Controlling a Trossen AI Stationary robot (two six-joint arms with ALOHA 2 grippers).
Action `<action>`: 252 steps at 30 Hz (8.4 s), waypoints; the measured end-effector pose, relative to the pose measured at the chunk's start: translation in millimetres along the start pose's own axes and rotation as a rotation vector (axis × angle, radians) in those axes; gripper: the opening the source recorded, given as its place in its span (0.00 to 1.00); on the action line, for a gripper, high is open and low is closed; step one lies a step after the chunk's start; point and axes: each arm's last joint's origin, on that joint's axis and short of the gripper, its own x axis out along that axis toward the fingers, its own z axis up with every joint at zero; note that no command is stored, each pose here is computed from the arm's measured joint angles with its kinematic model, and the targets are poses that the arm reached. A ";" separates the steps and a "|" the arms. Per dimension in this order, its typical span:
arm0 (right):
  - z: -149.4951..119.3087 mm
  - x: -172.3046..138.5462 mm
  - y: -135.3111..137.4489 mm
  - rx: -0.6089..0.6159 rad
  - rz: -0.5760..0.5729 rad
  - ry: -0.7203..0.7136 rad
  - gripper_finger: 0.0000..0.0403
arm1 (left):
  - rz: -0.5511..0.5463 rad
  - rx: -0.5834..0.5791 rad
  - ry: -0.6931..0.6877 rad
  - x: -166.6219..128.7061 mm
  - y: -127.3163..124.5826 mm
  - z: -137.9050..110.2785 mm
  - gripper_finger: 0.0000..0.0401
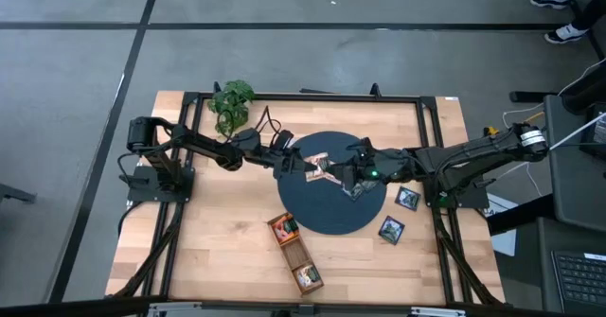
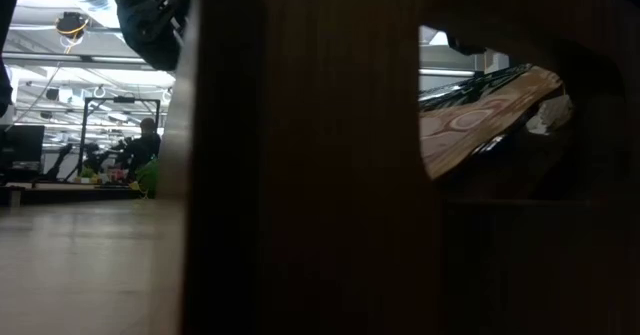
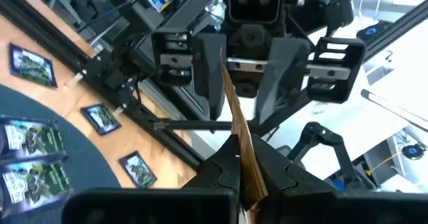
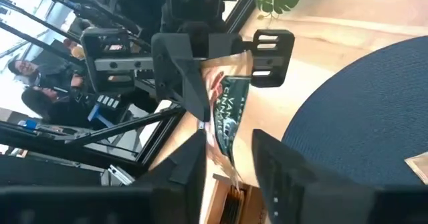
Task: Pick & Place Tea
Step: Put the brown tea bag into the right section of the wooden organizer
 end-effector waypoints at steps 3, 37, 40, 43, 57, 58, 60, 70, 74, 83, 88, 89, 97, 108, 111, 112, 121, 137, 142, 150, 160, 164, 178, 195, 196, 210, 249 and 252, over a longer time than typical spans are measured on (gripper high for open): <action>0.6 0.2 -0.3 0.001 -0.001 -0.002 0.21 | -0.022 0.008 -0.030 0.0 -2.6 2.2 0.02; -70.1 -7.4 51.7 0.275 0.121 0.292 0.00 | -0.110 0.035 0.217 -1.0 -3.8 -7.3 0.20; -80.7 1.5 64.3 0.263 0.080 0.396 0.00 | -0.015 0.090 0.239 0.9 -8.9 -17.5 0.15; -89.4 5.5 73.9 0.273 0.015 0.473 0.00 | 0.091 0.148 0.297 -2.6 -19.7 -27.2 0.11; -163.8 29.5 97.3 0.441 -0.114 0.632 0.00 | 0.365 0.488 0.495 -43.1 -95.6 -69.2 0.05; -170.3 31.4 95.9 0.435 -0.127 0.638 0.00 | 0.356 0.490 0.508 -43.4 -97.7 -72.4 0.05; -181.5 35.3 93.6 0.430 -0.151 0.647 0.00 | 0.346 0.494 0.542 -44.9 -101.1 -79.3 0.05; -207.4 51.6 71.5 0.403 -0.279 0.610 0.00 | 0.365 0.517 0.589 -49.1 -109.1 -97.1 0.04; -212.4 54.8 65.6 0.389 -0.312 0.608 0.00 | 0.357 0.514 0.594 -49.4 -110.8 -99.0 0.04; -210.4 57.3 58.5 0.355 -0.360 0.535 0.01 | 0.334 0.514 0.611 -49.6 -112.2 -100.7 0.04; -210.3 57.6 59.2 0.358 -0.353 0.538 0.01 | 0.336 0.515 0.609 -49.5 -111.7 -100.1 0.04; -210.3 57.9 60.1 0.363 -0.345 0.541 0.01 | 0.336 0.515 0.609 -49.5 -111.7 -100.1 0.04; -216.1 54.1 70.8 0.393 -0.255 0.578 0.01 | 0.336 0.515 0.609 -49.5 -111.7 -100.1 0.04; -217.4 52.3 69.7 0.385 -0.267 0.539 0.07 | 0.338 0.508 0.607 -49.5 -111.7 -100.1 0.03; -217.5 52.1 69.1 0.381 -0.272 0.539 0.10 | 0.338 0.508 0.608 -49.5 -111.7 -100.1 0.04; -217.5 52.1 69.1 0.381 -0.272 0.539 0.11 | 0.338 0.508 0.608 -49.5 -111.7 -100.1 0.04; -217.5 51.9 68.3 0.376 -0.280 0.538 0.11 | 0.326 0.502 0.618 -49.6 -112.0 -100.5 0.04; -154.8 -3.1 70.5 0.260 -0.329 0.282 0.16 | 0.398 0.365 0.615 -41.4 -94.7 -81.8 0.10; -143.6 -7.2 37.4 0.292 -0.366 0.368 0.11 | 0.397 0.298 0.644 -26.9 -74.1 -64.5 0.09; -137.9 -12.3 -27.0 0.430 -0.256 0.349 0.08 | 0.507 0.410 0.679 18.0 -60.2 -30.6 0.05; -108.3 -3.8 -75.2 0.303 -0.483 0.179 0.08 | 0.628 0.521 0.651 81.7 -25.3 10.9 0.01; -93.5 2.7 -87.6 0.248 -0.557 0.146 0.08 | 0.709 0.430 0.639 92.4 4.0 23.9 0.00; -46.7 23.5 -113.1 0.117 -0.576 0.224 0.37 | 0.866 0.140 0.732 83.9 90.1 13.8 0.00; -28.5 38.5 -132.8 0.193 -0.603 0.206 0.48 | 0.902 0.116 0.796 81.6 111.6 -3.5 0.00; -29.5 40.0 -134.3 0.195 -0.607 0.215 0.48 | 0.902 0.116 0.795 81.9 113.1 -4.3 0.00; -29.7 51.9 -148.1 0.198 -0.637 0.224 0.48 | 0.924 0.127 0.792 81.9 115.6 -5.8 0.01; -34.6 51.3 -166.6 0.286 -0.454 0.147 0.11 | 0.930 0.109 0.776 82.0 117.0 -5.8 0.01; -34.6 51.2 -166.6 0.285 -0.454 0.148 0.02 | 0.928 0.111 0.777 81.8 117.2 -5.6 0.00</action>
